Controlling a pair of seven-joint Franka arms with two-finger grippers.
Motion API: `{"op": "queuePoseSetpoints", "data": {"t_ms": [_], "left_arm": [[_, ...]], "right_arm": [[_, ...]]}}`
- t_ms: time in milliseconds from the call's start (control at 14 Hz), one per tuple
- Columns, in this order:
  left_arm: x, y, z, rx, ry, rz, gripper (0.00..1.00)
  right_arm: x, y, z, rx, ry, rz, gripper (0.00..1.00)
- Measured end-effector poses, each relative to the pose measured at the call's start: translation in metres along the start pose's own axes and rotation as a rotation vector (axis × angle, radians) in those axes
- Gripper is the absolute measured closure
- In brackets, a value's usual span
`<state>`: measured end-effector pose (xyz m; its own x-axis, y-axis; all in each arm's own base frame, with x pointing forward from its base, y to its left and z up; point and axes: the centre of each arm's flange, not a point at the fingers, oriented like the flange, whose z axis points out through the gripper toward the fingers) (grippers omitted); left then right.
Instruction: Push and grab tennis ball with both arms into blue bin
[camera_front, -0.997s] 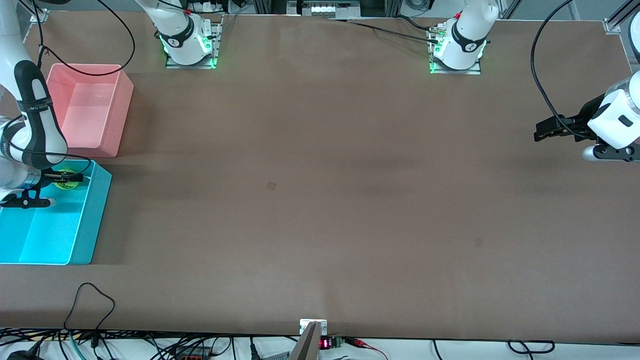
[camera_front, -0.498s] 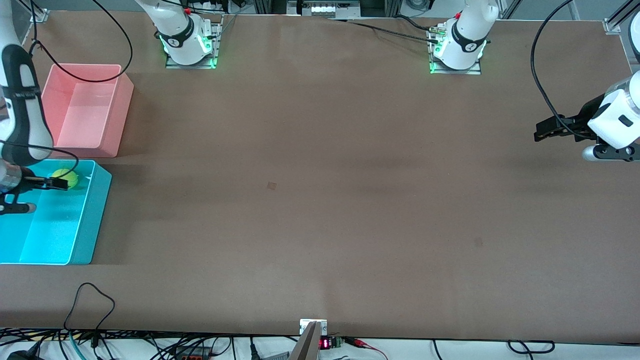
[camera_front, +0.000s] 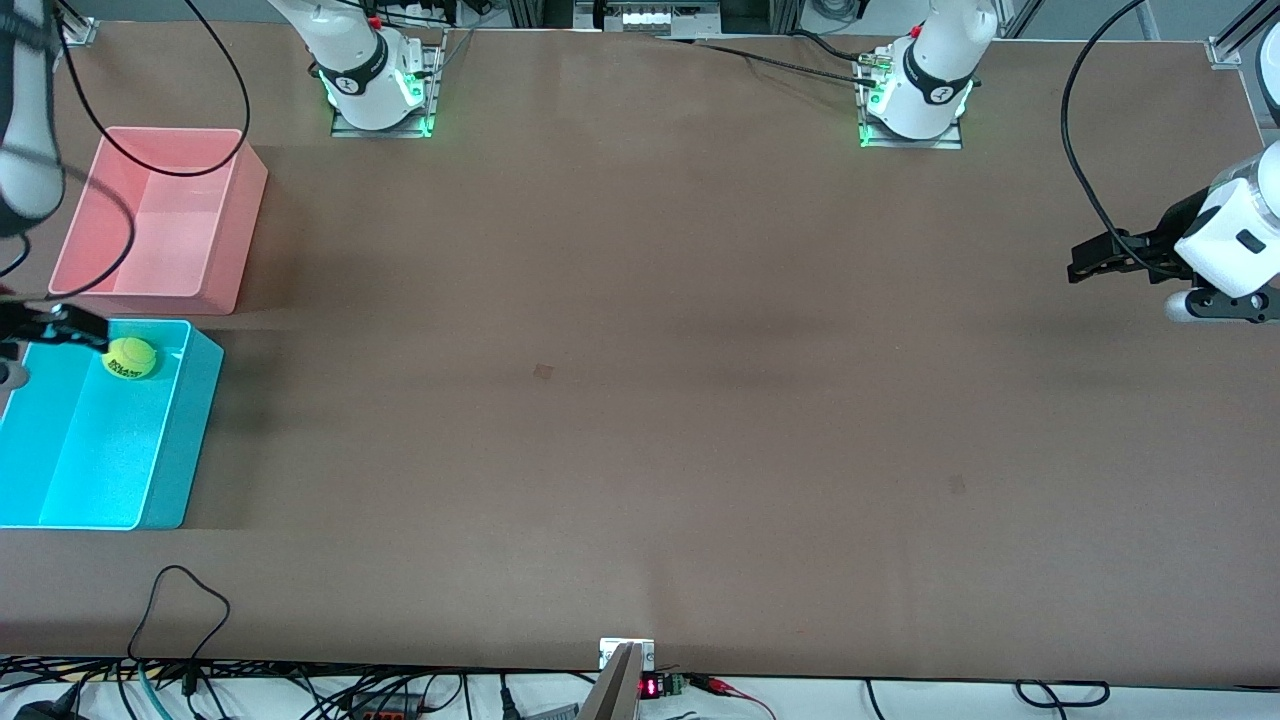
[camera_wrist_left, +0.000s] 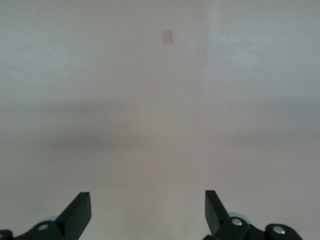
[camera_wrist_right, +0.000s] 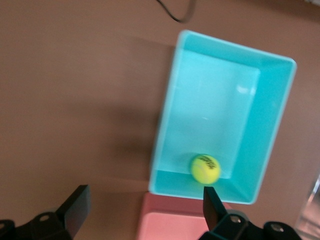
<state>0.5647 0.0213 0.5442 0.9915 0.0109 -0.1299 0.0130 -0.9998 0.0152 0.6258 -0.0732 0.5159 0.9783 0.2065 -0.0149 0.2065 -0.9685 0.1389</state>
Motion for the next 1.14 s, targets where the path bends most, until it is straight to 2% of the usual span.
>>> {"op": "queuePoseSetpoints", "data": {"t_ms": [214,356,498,641,1139], "left_arm": [[0.0,0.0,0.0,0.0,0.0,0.0,0.0],[0.0,0.0,0.0,0.0,0.0,0.0,0.0],[0.0,0.0,0.0,0.0,0.0,0.0,0.0],[0.0,0.0,0.0,0.0,0.0,0.0,0.0],[0.0,0.0,0.0,0.0,0.0,0.0,0.0]], "right_arm": [[-0.003,-0.098,-0.071,0.024,0.038,0.0,0.0],[-0.01,-0.133,-0.097,0.028,0.042,0.033,0.0],[-0.017,-0.148,-0.115,0.07,0.046,0.066,0.0],[-0.026,-0.141,-0.127,0.115,0.037,0.108,0.0],[-0.035,-0.084,-0.12,0.119,0.013,0.21,0.0]]}}
